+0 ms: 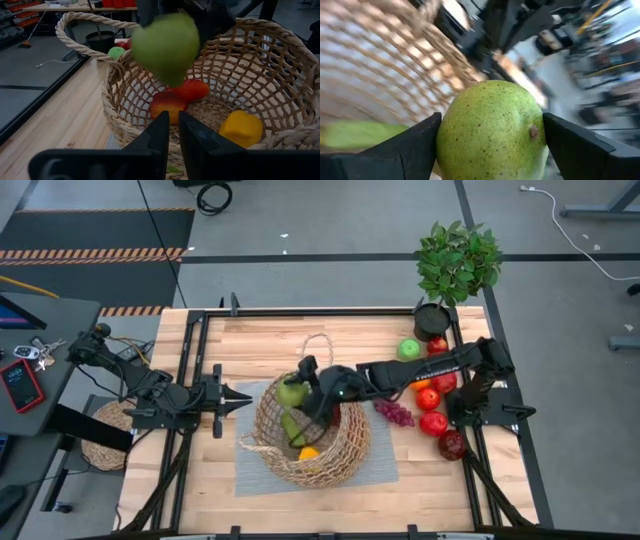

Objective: Build produce basket
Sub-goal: Put the pear into the basket

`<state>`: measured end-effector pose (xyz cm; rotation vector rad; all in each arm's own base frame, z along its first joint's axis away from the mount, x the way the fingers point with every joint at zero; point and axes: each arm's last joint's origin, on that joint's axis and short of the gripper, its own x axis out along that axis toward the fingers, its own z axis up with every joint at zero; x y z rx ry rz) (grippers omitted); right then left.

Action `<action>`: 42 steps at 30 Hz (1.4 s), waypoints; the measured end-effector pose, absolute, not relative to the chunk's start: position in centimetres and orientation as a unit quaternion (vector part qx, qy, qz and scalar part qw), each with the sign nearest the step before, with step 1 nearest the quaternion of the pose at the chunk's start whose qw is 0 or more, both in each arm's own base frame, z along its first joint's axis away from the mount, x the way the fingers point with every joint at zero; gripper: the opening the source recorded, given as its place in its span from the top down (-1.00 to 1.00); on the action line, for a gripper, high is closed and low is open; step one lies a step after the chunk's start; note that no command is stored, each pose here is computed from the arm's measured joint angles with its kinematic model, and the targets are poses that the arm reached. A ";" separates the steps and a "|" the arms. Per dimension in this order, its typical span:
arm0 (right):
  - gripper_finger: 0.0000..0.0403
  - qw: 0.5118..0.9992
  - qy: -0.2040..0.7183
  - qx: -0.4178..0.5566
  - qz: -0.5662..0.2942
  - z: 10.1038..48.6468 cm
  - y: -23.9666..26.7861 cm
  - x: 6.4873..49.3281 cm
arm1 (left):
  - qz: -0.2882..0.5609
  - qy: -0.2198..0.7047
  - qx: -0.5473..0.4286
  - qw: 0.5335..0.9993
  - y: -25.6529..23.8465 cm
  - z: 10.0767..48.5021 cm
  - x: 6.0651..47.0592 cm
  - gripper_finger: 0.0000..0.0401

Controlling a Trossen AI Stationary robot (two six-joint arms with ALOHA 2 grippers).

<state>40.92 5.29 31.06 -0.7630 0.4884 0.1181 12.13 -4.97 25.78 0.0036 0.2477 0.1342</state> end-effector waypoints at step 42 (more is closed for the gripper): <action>-0.75 0.948 0.274 -0.111 0.122 25.7 3.4 40.2 | 0.067 0.124 0.002 0.990 -5.0 25.8 12.1 0.76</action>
